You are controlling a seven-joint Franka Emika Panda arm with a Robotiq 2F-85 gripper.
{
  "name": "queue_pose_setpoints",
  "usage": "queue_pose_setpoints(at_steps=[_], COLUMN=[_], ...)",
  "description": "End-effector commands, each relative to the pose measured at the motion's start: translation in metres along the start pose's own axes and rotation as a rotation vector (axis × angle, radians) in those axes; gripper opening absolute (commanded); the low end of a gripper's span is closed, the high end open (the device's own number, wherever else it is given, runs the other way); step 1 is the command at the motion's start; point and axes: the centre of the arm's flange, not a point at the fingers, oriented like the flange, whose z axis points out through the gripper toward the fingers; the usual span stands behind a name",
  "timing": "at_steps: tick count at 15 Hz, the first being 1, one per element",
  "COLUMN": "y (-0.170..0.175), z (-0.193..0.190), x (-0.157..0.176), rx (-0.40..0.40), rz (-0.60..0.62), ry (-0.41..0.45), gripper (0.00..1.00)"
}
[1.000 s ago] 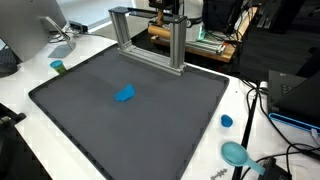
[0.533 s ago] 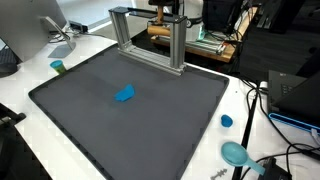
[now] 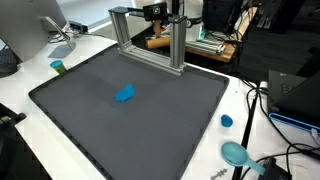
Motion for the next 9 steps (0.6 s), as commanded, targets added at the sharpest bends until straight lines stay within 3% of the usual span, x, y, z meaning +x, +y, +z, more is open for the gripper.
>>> queue_pose_setpoints(at_steps=[1, 5, 8, 9], y=[0.006, 0.029, 0.045, 0.033], z=[-0.010, -0.037, -0.067, -0.051], x=[0.001, -0.007, -0.018, -0.006], rx=[0.001, 0.055, 0.083, 0.068], rz=[0.105, 0.112, 0.082, 0.101], ry=[-0.061, 0.058, 0.221, 0.130], gripper=[1.00, 1.00, 1.00, 1.00])
